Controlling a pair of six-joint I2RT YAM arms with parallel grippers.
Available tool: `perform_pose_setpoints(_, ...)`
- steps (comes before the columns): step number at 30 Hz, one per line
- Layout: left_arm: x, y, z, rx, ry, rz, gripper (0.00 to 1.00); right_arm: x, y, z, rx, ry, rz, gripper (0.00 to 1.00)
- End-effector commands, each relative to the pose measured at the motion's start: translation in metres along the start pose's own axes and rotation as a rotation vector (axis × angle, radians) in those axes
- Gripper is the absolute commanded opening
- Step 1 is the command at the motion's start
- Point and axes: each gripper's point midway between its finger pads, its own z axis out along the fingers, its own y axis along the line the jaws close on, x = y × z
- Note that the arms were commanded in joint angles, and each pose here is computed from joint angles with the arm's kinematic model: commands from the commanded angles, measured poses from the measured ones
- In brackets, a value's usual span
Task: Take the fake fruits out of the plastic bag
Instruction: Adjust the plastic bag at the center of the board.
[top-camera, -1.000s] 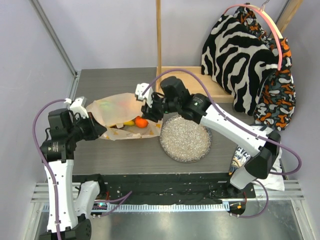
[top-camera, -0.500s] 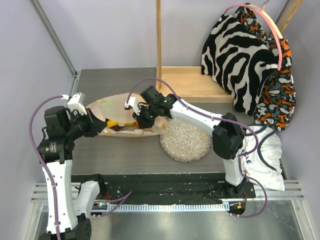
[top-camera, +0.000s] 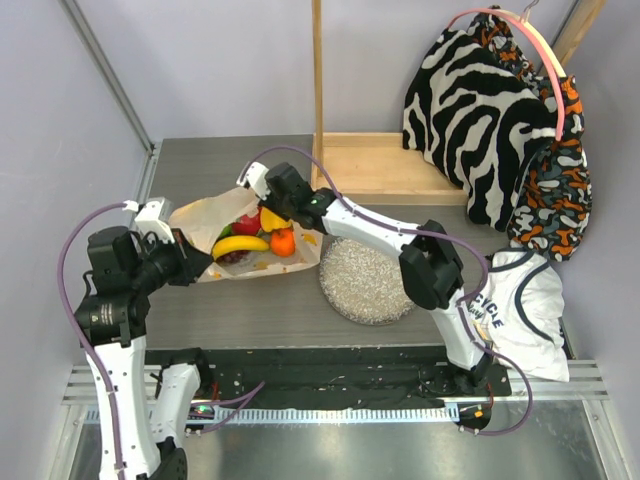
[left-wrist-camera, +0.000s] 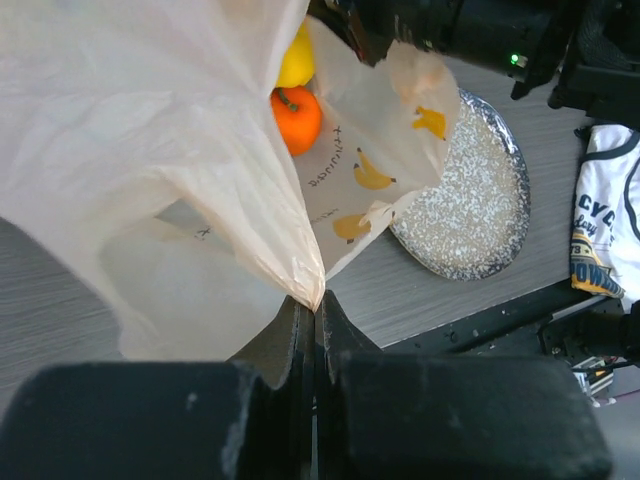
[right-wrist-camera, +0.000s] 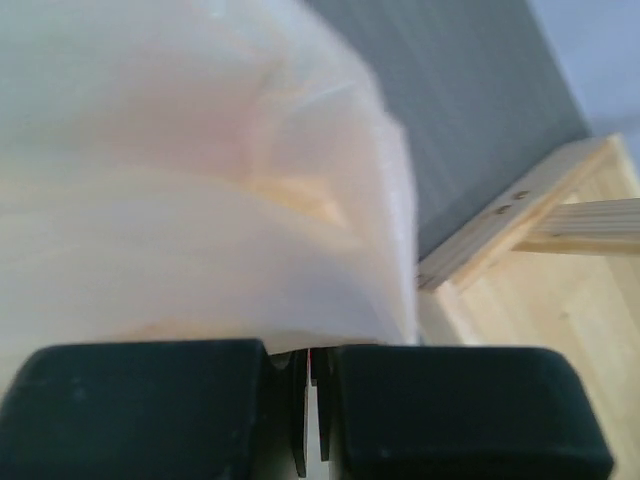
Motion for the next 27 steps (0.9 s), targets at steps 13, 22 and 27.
perform_pose_setpoints(13, -0.003, 0.008, 0.012, 0.001, -0.006, -0.023, 0.00, -0.082, -0.050, -0.072, 0.244, -0.197, -0.042, 0.15)
perform_pose_setpoints(22, -0.009, 0.008, 0.014, 0.002, -0.013, -0.035, 0.00, -0.082, 0.042, -0.151, -0.322, -0.251, 0.016, 0.49)
perform_pose_setpoints(27, -0.012, 0.007, 0.012, 0.001, -0.027, -0.037, 0.00, -0.054, 0.070, -0.129, -0.405, -0.152, 0.086, 0.30)
